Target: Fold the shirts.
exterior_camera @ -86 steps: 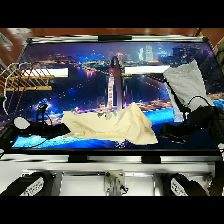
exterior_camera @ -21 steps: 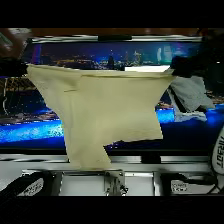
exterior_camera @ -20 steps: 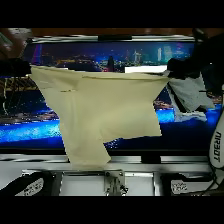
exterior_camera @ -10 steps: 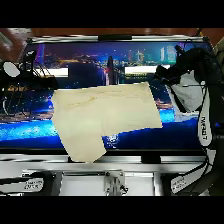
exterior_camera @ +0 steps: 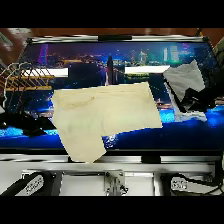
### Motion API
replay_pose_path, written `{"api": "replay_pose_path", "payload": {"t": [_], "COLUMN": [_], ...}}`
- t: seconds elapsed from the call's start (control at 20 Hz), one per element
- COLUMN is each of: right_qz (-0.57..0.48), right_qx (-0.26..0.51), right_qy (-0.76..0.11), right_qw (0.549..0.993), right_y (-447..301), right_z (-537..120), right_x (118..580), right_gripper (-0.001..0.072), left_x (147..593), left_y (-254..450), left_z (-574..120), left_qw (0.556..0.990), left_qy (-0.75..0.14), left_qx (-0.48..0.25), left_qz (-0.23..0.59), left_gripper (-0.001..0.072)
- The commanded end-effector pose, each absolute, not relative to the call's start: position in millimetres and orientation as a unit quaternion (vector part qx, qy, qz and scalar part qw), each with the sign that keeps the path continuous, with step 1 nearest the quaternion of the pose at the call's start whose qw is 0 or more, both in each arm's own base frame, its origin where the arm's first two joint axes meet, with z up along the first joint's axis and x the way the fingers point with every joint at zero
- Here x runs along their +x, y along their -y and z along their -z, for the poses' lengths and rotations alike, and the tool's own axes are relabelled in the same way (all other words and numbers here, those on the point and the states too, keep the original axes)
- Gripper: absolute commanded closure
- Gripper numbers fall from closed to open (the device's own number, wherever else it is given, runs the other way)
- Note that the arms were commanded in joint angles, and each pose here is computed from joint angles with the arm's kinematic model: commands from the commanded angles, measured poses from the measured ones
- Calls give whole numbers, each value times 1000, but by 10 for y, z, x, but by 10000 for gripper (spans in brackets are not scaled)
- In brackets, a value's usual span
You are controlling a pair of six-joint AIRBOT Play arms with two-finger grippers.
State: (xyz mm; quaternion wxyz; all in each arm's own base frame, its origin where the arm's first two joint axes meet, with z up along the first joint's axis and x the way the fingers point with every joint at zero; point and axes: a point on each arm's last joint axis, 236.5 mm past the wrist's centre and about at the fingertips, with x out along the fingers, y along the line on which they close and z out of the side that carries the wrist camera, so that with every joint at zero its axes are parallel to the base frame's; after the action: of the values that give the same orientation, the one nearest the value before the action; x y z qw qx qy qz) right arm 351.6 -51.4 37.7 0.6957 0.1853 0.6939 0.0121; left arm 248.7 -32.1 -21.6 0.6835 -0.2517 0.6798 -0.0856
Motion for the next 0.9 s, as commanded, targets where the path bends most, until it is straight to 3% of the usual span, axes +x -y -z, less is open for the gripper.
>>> {"api": "replay_pose_path", "payload": {"t": [0.0,0.3,0.65,0.8,0.85], "right_qz": [-26,-25,-21,-22,-24], "right_qx": [211,213,212,214,217], "right_qy": [-702,-686,-677,-684,-694], "right_qw": [679,695,704,697,686], "right_y": [441,442,467,460,439], "right_z": [-183,-156,-152,-117,-63], "right_x": [3214,3322,3383,3363,3319], "right_gripper": [187,187,186,184,184], "left_x": [2077,2035,2296,2280,2314], "left_y": [583,657,870,888,874], "left_z": [560,876,1043,1137,1125], "left_qw": [665,644,661,649,653], "left_qy": [-667,-688,-670,-681,-677], "left_qx": [-314,-311,-314,-316,-316], "left_qz": [121,127,128,125,123], "left_gripper": [174,156,180,531,611]}}
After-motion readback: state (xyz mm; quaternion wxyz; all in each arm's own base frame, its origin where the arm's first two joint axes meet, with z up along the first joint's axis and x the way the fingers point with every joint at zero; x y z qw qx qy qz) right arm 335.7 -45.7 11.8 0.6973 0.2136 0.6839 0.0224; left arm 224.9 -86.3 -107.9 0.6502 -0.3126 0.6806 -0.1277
